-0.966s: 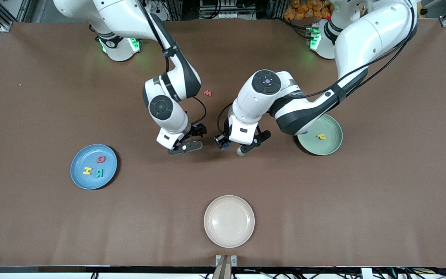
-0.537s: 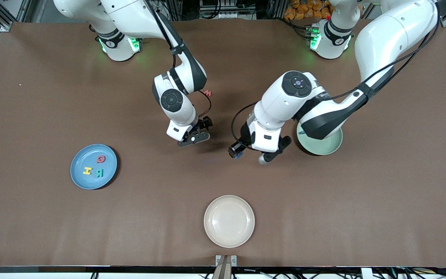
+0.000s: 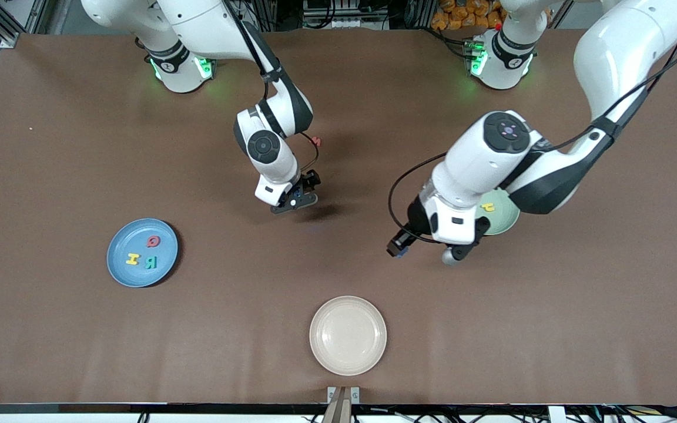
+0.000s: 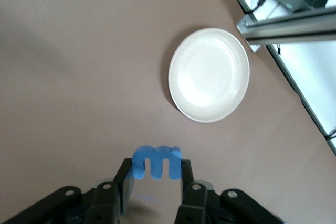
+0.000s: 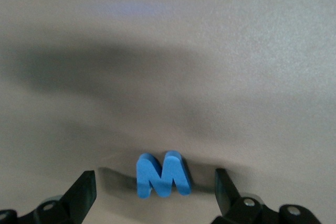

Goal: Sort uppercase to blue plate, lowercase to green plate
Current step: 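Carry the blue m to the green plate with the left gripper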

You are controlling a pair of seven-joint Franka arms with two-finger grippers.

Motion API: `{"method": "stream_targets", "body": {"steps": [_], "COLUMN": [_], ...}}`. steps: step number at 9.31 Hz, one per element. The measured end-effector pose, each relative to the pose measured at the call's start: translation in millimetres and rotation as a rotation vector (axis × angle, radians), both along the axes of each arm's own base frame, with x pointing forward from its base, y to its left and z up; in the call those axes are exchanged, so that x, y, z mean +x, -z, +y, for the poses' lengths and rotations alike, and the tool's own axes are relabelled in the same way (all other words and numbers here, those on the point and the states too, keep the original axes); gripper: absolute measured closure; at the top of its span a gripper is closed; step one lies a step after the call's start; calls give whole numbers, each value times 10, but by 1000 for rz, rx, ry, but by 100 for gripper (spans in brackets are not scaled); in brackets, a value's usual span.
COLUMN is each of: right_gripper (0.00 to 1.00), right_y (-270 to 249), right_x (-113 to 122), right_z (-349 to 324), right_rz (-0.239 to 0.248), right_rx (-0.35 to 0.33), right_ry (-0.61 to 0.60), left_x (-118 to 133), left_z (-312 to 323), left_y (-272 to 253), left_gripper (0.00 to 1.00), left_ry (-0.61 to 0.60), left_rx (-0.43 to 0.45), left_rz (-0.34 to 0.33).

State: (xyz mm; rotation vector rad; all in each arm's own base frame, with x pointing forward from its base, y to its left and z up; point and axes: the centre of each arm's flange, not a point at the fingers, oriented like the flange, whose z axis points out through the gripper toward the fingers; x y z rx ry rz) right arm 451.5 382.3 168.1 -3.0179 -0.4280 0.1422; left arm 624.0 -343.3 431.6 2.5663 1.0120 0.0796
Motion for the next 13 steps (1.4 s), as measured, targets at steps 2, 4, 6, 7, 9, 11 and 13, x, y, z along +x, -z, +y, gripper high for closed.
{"method": "stream_targets", "body": {"steps": [2, 4, 6, 7, 9, 11, 13], "right_gripper": [0, 0, 0, 0, 0, 0, 0], "right_y": [-4, -9, -10, -18, -43, -52, -51], "right_x": [-3, -6, -16, -13, -4, -14, -21], "right_z": [5, 13, 30, 37, 62, 85, 94], "right_rz": [-1, -7, -29, -36, -44, -58, -73], "right_rx": [1, -3, -32, -36, -33, -54, -82], "right_ry": [-1, -16, -75, -85, -91, -102, -93], "left_x": [130, 240, 317, 329, 327, 222, 10], "left_z": [415, 797, 1252, 1466, 1757, 2062, 2183], "left_y": [-57, -146, -104, -42, 198, 643, 1073], "left_gripper": [60, 60, 60, 60, 60, 60, 60], "left_ry": [47, 70, 130, 170, 234, 333, 431], "left_rx": [4, 33, 69, 95, 135, 174, 225], "left_rz": [58, 72, 125, 159, 204, 299, 405]}}
